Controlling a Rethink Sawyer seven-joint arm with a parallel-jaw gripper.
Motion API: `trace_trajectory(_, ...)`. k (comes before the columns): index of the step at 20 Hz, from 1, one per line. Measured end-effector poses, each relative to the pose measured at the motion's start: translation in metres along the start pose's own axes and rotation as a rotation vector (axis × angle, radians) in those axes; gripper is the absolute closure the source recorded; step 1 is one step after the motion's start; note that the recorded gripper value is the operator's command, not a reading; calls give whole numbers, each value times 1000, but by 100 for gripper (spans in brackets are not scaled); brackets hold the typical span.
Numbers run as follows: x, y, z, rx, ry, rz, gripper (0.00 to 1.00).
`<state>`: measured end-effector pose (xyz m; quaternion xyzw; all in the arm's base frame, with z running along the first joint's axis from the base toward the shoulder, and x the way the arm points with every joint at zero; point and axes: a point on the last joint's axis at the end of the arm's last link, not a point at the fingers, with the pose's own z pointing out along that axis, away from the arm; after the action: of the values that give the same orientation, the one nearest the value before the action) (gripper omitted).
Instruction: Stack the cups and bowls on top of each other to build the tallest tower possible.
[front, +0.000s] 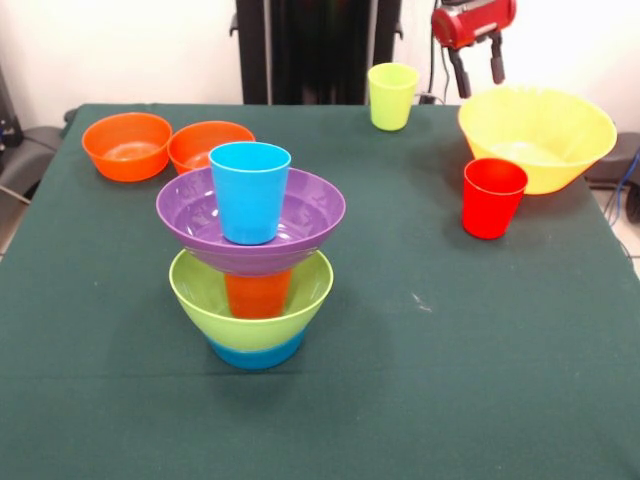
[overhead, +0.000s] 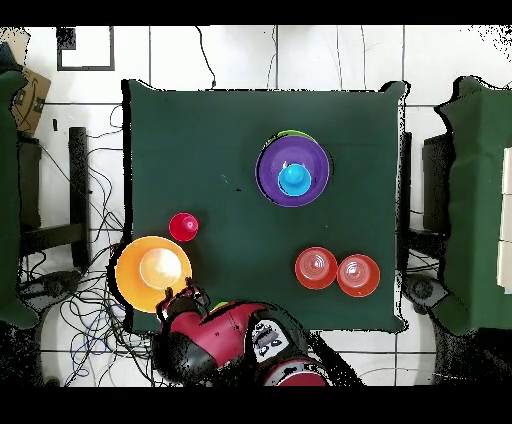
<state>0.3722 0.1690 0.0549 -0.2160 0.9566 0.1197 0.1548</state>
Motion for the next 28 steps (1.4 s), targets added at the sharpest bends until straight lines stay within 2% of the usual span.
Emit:
trace_trajectory(12,7,-4,-2,-4,0,-37,0)
trace_trajectory(21,14,5,1,20,25,-77,0)
trace_trajectory(28,20,2,0,71,44,-107,0)
